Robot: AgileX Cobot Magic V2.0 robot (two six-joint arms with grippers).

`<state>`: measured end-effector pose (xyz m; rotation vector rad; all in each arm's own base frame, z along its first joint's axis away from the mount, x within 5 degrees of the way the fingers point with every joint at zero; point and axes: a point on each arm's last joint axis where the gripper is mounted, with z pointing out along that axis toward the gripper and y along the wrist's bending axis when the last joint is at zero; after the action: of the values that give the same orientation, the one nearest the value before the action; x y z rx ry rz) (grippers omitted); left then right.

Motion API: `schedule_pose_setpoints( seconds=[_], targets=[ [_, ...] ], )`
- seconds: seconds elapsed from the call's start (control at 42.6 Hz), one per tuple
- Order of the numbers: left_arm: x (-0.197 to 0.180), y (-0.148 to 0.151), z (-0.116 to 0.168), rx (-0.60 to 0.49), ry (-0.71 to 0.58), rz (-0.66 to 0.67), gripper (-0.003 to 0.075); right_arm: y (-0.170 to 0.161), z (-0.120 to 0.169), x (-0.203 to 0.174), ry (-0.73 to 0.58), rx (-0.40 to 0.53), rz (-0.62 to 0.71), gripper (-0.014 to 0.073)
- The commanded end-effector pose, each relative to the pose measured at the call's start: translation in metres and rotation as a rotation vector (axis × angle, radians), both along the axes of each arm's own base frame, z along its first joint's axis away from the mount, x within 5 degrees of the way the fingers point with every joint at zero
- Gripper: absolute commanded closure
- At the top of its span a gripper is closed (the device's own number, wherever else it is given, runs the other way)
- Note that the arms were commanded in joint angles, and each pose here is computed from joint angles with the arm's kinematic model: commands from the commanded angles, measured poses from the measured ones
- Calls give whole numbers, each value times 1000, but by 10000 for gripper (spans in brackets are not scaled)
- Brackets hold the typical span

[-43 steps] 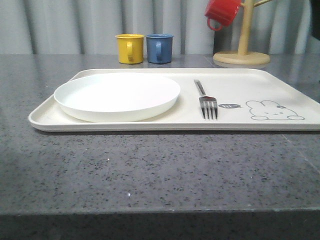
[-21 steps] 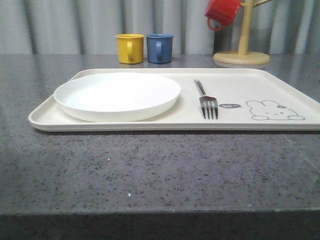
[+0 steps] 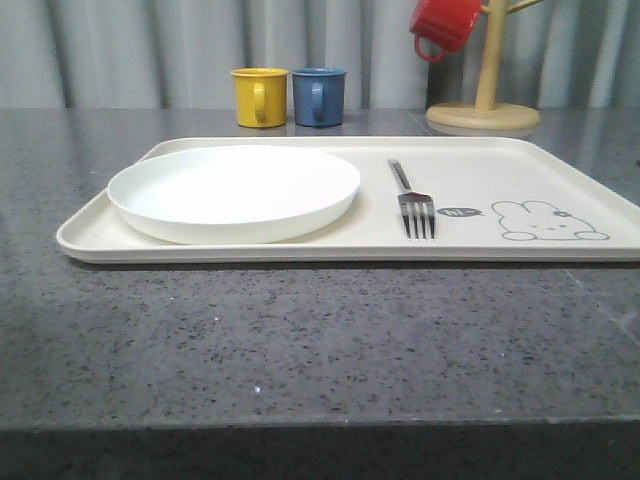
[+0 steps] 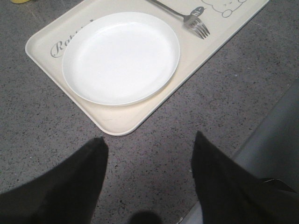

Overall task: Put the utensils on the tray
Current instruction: 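Move the right gripper back and grasp the chopsticks, then lower the chopsticks onto the tray beside the fork and release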

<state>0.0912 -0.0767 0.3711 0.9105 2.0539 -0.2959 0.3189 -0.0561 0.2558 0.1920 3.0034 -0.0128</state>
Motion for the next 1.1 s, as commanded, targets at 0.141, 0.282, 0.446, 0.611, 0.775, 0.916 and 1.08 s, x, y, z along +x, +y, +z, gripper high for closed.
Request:
schedule_pose_setpoints(
  seconds=[0.141,0.282,0.446,0.611,0.775,0.916,1.08],
  targets=[
    [1,-2,12,-73,-62,-4,323,4,18,1,-80,42,-2,580],
    [1,-2,13,-74,-64,-4,323,22,40,-1,-110,112,63,579],
    [1,-2,13,-74,-64,-4,323,70,67,-5,-123,226,185,579],
    [1,-2,13,-74,-64,-4,323,111,68,-1,-147,354,221,578],
    [1,-2,13,-74,-64,-4,323,135,55,7,-107,437,195,578],
    [1,-2,13,-74,-64,-4,323,147,40,14,-62,461,147,578],
    [1,-2,13,-74,-64,-4,323,154,29,22,-63,470,129,515]
  ],
)
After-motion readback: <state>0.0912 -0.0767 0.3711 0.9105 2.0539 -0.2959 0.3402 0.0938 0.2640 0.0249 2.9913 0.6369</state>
